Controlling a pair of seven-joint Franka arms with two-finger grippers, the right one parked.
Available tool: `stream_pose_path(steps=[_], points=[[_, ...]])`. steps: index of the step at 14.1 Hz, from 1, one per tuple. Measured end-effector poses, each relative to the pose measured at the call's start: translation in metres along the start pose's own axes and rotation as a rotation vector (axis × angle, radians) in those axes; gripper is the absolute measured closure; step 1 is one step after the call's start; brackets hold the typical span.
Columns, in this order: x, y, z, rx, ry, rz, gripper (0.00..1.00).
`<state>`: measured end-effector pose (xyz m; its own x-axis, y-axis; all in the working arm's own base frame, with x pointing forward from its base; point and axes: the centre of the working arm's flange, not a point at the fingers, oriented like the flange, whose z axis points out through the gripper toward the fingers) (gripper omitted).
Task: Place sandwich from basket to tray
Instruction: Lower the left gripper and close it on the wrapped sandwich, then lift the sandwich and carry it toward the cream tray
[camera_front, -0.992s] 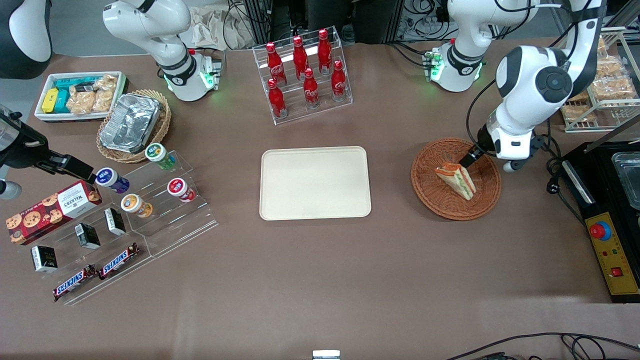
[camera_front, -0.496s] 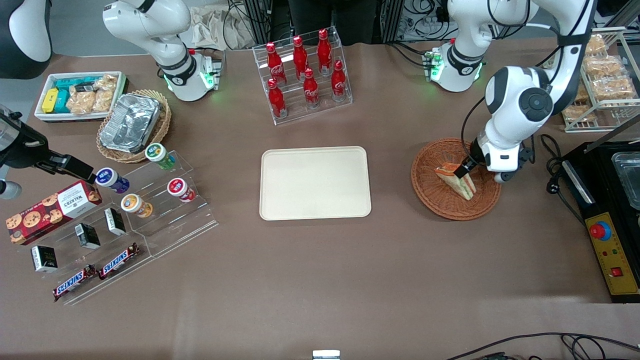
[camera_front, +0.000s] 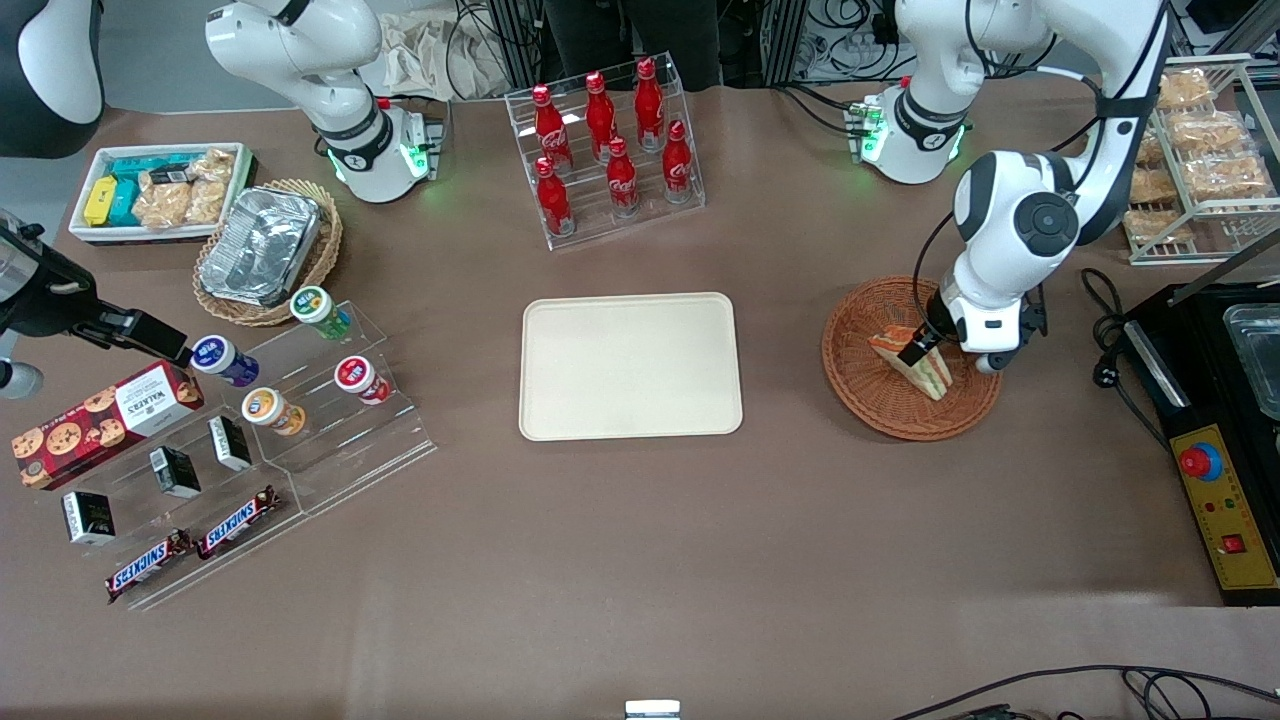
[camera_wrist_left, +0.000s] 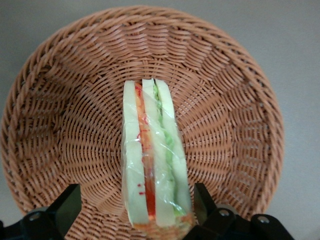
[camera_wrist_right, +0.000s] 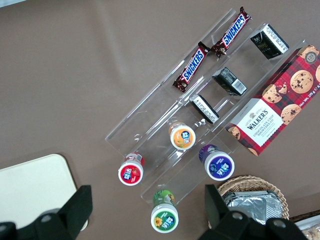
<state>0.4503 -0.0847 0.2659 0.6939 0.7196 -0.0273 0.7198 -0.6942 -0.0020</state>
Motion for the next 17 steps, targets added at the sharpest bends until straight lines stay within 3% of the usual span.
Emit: stream_pose_path(steps=[3, 6, 9, 11, 15, 17], points=[[-0.002, -0.005, 0.016, 0.002, 0.001, -0.002, 0.02], [-0.001, -0.004, 0.016, -0.007, 0.008, -0.003, 0.37], [0.002, 0.003, 0.006, -0.026, 0.021, -0.001, 0.62], [0.008, 0.012, -0.013, -0.029, 0.022, 0.013, 0.67], [0.024, 0.047, -0.113, 0.028, -0.028, 0.106, 0.8], [0.024, 0.065, -0.169, 0.023, -0.028, 0.181, 0.8]])
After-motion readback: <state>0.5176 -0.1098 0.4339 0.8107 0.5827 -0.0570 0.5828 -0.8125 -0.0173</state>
